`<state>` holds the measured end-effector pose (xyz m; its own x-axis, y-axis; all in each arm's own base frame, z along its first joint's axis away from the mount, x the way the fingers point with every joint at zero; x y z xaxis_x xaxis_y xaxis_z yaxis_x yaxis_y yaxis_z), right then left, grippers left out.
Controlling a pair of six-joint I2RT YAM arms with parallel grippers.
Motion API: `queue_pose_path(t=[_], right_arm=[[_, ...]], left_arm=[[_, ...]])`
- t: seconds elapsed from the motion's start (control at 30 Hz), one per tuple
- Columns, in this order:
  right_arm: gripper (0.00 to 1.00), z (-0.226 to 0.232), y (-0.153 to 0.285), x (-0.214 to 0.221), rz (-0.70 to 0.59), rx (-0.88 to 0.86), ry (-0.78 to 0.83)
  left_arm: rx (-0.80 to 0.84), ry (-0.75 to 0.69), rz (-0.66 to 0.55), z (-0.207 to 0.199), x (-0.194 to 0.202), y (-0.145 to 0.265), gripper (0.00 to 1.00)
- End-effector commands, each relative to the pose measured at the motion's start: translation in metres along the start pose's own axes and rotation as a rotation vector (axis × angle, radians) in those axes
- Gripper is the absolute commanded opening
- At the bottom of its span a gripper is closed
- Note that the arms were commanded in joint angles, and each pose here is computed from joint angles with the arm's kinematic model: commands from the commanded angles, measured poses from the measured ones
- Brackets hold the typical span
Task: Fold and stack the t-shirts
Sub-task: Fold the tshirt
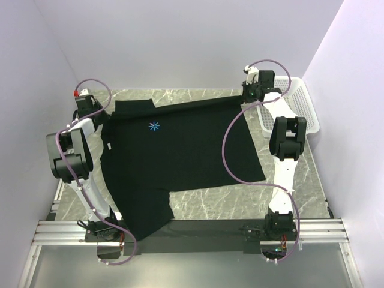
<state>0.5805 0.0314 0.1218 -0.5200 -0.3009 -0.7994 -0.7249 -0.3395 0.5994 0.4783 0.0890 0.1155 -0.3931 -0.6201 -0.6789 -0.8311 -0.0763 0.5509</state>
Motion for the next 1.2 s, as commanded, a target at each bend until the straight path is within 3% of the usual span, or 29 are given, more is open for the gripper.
queue_pose_path(t=[0.0, 0.8, 1.0, 1.17], right_arm=[[0.0, -0.021, 0.024, -0.035, -0.065, 0.096, 0.039], [0.0, -0.014, 0.032, -0.019, 0.027, 0.064, 0.069], [0.18, -0.007, 0.04, -0.004, 0.071, 0.033, 0.134], [0.41, -0.004, 0.05, 0.002, 0.069, 0.041, 0.176]], left_arm=[[0.018, -0.031, -0.074, -0.007, -0.022, 0.02, 0.01], [-0.02, -0.048, -0.044, 0.001, -0.012, 0.029, 0.01], [-0.028, -0.053, -0.065, -0.001, -0.021, 0.03, 0.01], [-0.026, -0.061, -0.056, -0.003, -0.023, 0.028, 0.01]])
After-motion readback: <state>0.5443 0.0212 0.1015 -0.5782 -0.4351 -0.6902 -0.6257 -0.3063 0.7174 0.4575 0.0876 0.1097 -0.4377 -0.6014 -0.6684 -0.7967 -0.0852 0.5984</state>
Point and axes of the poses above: each gripper's point midway between its finger pads, its own y axis back along the fingers, its own z axis along the line the jaws close on, x = y × z, the point moved 5 cm from there along y, back along the fingers, and after that the axes turned 6 degrees about y, right-handed, at the moved point
